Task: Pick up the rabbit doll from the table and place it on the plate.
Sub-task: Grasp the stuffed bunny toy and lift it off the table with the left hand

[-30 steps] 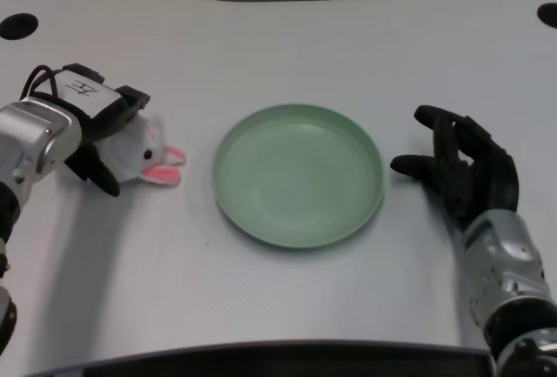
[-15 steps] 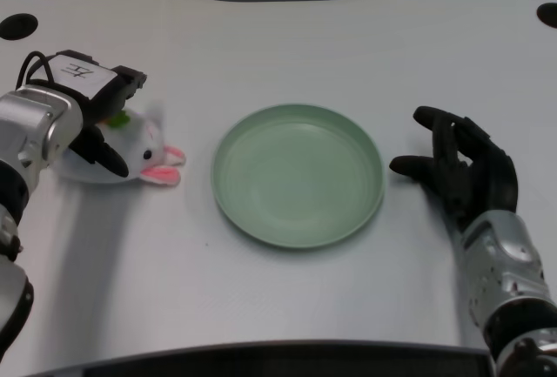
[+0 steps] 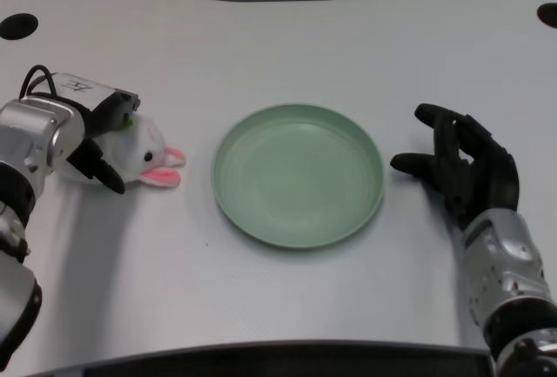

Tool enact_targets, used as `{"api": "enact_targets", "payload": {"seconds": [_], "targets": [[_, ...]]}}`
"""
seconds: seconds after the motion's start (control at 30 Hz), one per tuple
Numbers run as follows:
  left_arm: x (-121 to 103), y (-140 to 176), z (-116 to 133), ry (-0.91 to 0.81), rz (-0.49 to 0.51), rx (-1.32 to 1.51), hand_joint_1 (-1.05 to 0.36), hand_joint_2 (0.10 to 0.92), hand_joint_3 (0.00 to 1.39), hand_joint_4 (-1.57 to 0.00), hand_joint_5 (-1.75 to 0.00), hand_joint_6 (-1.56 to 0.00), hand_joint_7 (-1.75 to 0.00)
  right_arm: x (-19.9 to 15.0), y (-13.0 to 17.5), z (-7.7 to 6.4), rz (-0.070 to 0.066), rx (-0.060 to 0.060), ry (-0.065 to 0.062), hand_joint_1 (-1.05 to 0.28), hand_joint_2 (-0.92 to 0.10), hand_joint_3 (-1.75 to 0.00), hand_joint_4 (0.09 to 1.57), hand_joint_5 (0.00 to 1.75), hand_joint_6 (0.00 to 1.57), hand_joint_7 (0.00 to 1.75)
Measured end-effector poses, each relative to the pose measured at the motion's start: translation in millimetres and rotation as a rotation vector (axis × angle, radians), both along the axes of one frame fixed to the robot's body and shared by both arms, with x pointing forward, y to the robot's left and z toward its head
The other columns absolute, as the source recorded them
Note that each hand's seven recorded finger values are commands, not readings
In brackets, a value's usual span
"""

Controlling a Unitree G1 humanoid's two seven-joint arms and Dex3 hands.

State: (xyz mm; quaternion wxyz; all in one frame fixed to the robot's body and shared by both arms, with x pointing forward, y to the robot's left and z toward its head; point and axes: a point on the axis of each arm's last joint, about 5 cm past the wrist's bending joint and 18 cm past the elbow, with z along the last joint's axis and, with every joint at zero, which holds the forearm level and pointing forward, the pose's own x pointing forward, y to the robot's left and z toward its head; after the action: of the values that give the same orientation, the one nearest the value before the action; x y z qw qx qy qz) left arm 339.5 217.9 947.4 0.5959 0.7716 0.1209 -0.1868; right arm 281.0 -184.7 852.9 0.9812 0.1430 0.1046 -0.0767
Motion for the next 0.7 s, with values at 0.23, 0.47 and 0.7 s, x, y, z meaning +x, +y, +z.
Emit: {"api": "enact_targets", "payload": {"seconds": [0.23,0.47,0.7], "targets": [[0.2,-3.6,-2.3,0.028,0.016,-0.020,-1.00,0.889,0.00,-0.15,-0.13,-0.20,-0.03,-1.0,0.4,-0.9,-0.001,-0.008,0.003,-0.38,-0.92,-0.42,0.67,1.19,0.61,0.82],[-2.3,-5.6,-8.7,-0.108,-0.057,0.002,-0.42,0.862,0.00,-0.49,-0.82,-0.78,-0.27,-2.3,0.5,-2.1,0.000,-0.009,0.006,-0.38,-0.92,-0.42,0.70,1.20,0.63,0.81],[-10.6,-1.6,-23.5,-0.322,-0.165,-0.006,-0.21,0.858,0.00,-0.68,-1.73,-0.63,-1.15,-2.6,0.3,-2.3,0.005,-0.008,0.004,-0.39,-0.92,-0.41,0.70,1.20,0.63,0.80]]}}
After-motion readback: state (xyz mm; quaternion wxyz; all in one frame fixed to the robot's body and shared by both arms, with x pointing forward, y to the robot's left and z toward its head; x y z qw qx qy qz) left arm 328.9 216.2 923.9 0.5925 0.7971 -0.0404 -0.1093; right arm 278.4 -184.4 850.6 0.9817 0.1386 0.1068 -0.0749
